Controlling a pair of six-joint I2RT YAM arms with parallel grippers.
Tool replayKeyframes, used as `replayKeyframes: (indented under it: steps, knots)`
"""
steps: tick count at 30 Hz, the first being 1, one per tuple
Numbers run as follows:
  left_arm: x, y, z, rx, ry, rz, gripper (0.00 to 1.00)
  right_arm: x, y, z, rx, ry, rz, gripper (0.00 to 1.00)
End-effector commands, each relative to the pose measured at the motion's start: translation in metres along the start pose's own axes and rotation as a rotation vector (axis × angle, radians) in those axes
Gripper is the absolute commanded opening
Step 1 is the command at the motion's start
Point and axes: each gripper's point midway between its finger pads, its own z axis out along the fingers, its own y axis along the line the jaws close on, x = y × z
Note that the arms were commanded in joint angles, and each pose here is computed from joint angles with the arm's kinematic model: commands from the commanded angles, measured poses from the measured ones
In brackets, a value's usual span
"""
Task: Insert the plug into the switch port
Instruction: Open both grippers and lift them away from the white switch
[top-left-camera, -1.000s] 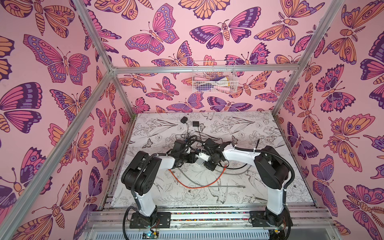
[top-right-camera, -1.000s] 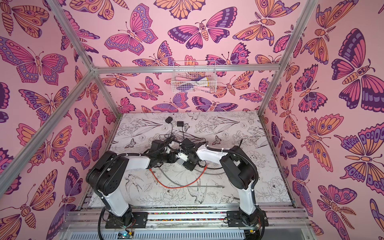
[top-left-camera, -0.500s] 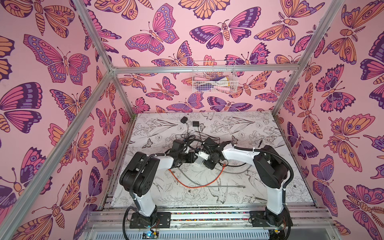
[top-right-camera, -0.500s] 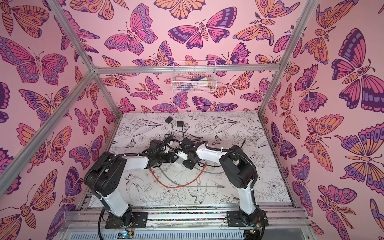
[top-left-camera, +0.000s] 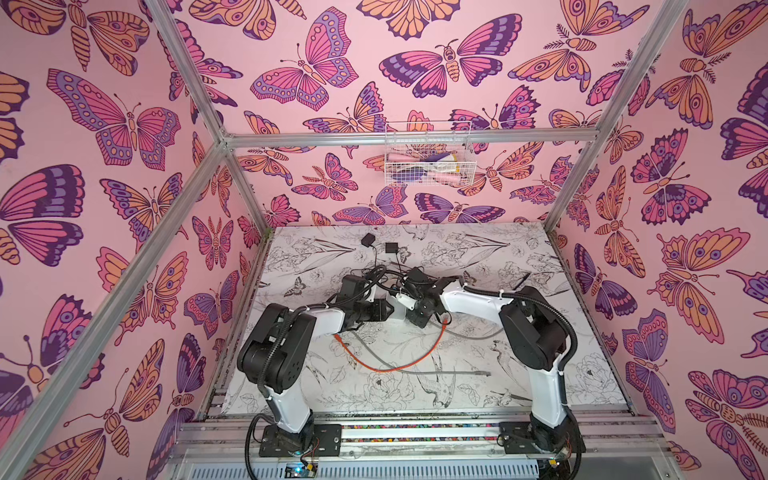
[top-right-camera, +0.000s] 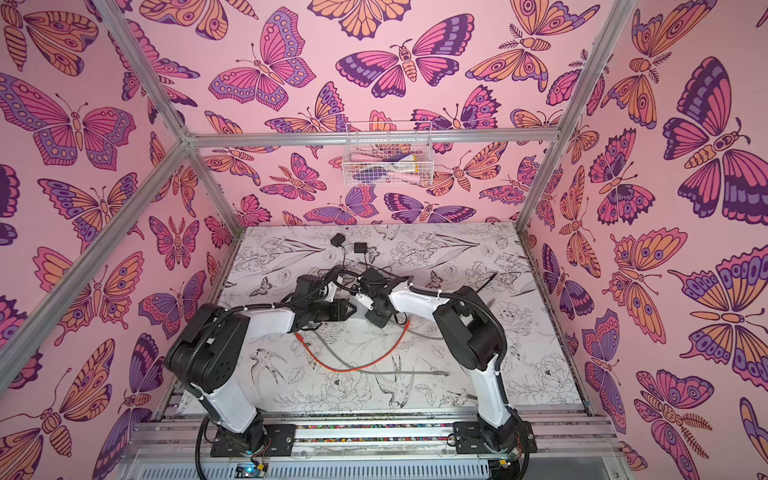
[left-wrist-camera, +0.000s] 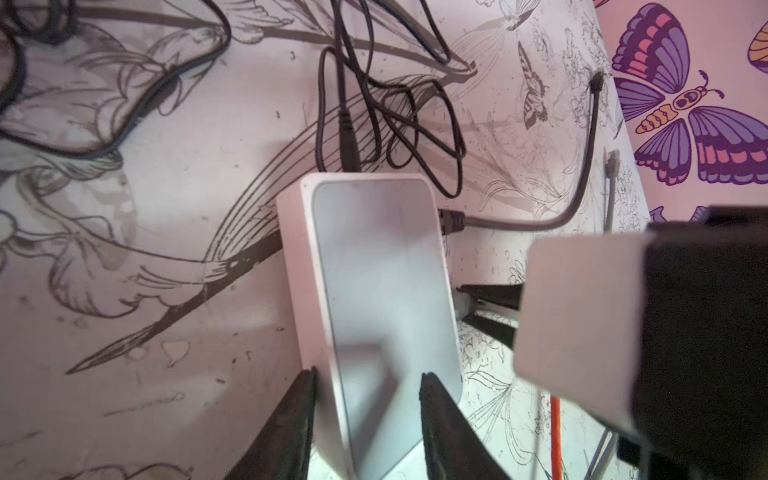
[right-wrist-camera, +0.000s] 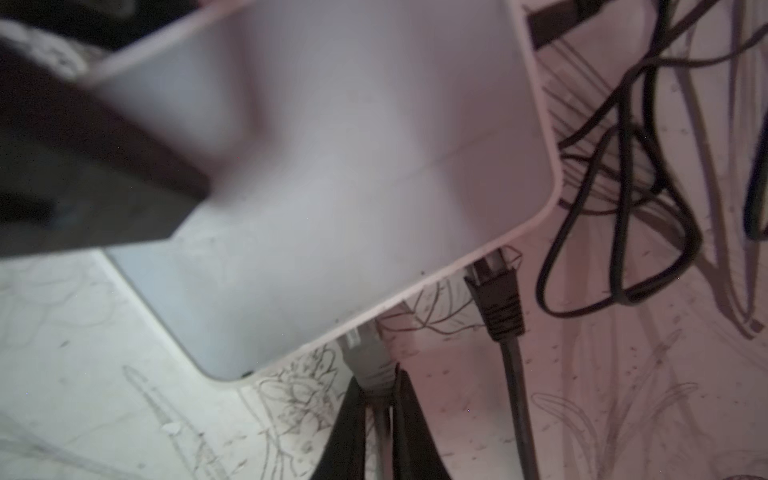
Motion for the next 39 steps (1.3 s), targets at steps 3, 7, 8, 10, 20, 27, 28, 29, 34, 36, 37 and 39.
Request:
replayKeyframes:
  steps: [3,7,8,10,20,27,28,29,34,36,37,39]
  knots:
    - [0.012,-0.026,0.001,0.122,0.072,0.006,0.43,-0.042,-0.009,0.007,0.024,-0.098,-0.033,0.12]
    - [0.002,-0.022,-0.002,0.115,0.068,0.003,0.43,-0.051,-0.017,0.003,0.05,-0.086,-0.044,0.13]
    - [-0.001,-0.021,-0.003,0.11,0.065,0.004,0.44,-0.052,-0.016,0.001,0.042,-0.086,-0.04,0.13]
    - [-0.007,-0.017,-0.007,0.088,0.049,0.008,0.46,-0.051,-0.014,-0.002,0.03,-0.099,-0.034,0.13]
    - [-0.03,-0.018,-0.047,0.028,-0.037,0.031,0.55,-0.036,-0.019,-0.038,0.08,-0.141,0.002,0.38]
    - [-0.042,-0.043,-0.099,0.009,-0.174,0.081,0.57,-0.037,-0.027,-0.093,0.112,-0.225,0.048,0.4]
    - [-0.043,-0.046,-0.106,0.009,-0.189,0.088,0.57,-0.037,-0.028,-0.1,0.114,-0.239,0.056,0.4]
    - [-0.043,-0.05,-0.113,0.011,-0.207,0.099,0.57,-0.037,-0.028,-0.108,0.118,-0.255,0.064,0.41]
    - [-0.046,-0.063,-0.151,-0.033,-0.309,0.139,0.57,-0.031,-0.03,-0.141,0.13,-0.325,0.098,0.43]
    - [-0.047,-0.065,-0.166,-0.063,-0.349,0.151,0.57,-0.029,-0.034,-0.156,0.153,-0.354,0.117,0.43]
    - [-0.048,-0.065,-0.173,-0.078,-0.368,0.156,0.57,-0.029,-0.037,-0.165,0.166,-0.373,0.126,0.44]
    - [-0.049,-0.068,-0.187,-0.103,-0.408,0.168,0.58,-0.028,-0.04,-0.184,0.182,-0.419,0.143,0.44]
